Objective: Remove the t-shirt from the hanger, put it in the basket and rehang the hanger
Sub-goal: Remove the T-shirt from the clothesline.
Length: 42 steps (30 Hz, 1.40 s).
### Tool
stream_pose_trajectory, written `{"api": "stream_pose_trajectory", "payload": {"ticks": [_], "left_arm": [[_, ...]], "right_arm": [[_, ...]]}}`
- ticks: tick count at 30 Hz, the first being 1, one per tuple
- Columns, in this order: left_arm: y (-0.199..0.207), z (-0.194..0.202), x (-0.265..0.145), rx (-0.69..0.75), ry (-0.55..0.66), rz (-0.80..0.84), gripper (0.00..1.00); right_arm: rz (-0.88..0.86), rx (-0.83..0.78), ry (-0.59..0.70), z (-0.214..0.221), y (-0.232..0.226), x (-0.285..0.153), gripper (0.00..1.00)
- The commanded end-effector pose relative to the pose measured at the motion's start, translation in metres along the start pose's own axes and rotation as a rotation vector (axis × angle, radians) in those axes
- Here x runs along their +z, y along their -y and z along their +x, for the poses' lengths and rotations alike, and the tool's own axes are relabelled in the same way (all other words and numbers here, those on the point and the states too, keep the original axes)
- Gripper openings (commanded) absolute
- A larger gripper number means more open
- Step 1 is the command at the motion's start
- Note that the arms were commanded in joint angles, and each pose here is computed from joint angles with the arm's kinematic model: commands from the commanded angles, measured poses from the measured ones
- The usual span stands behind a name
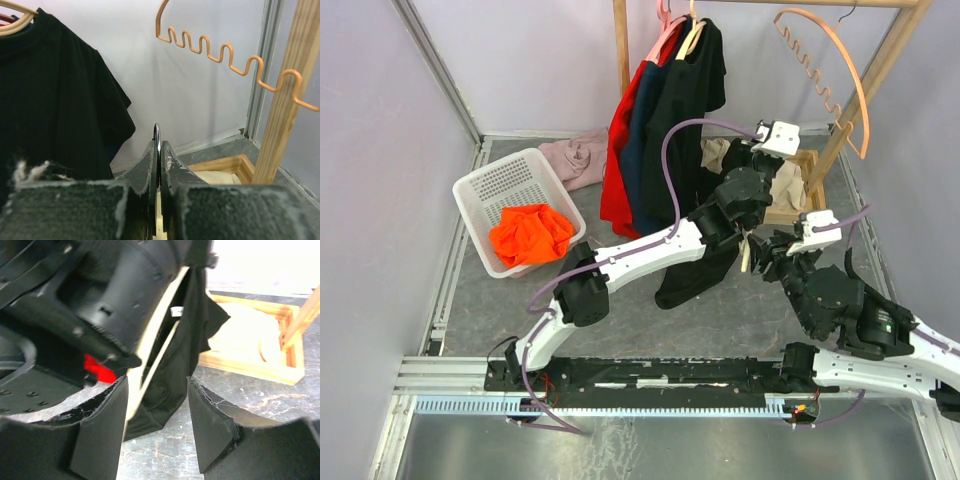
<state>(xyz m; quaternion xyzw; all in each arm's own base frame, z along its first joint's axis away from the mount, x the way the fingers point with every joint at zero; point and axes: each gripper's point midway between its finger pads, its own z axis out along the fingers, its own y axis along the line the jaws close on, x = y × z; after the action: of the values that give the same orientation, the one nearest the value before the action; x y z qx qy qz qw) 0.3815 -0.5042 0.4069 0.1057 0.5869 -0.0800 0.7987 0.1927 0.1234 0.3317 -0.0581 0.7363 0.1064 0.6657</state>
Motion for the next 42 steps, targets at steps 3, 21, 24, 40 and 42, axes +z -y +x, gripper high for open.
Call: {"api": "stream_pose_trajectory", "payload": {"ticks": [3,21,24,40,42], "left_arm": [[-0.030,-0.077,-0.008,-0.170,0.107,-0.017,0.03],[-0.022,-0.074,-0.003,-0.134,0.115,-0.051,0.03],[-0.018,-0.070,0.000,-0.122,0.111,-0.058,0.03],[-0.022,-0.055,0.008,-0.097,0.092,-0.089,0.03],[-0.023,-0.053,0.009,-0.099,0.091,-0.090,0.03]], "right_arm": [[0.114,0.020,0.042,-0.009,0.024,-0.003,0.59],[-0.129,0.100,0.068,-0.017,-0.003,-0.015,0.62],[-0.157,0.084,0.054,-0.016,-0.012,-0.013,0.62],[-0.187,0.127,0.068,-0.021,-0.014,-0.017,0.61],[-0.200,0.122,0.061,-0.020,-0.015,-0.018,0.61]]}}
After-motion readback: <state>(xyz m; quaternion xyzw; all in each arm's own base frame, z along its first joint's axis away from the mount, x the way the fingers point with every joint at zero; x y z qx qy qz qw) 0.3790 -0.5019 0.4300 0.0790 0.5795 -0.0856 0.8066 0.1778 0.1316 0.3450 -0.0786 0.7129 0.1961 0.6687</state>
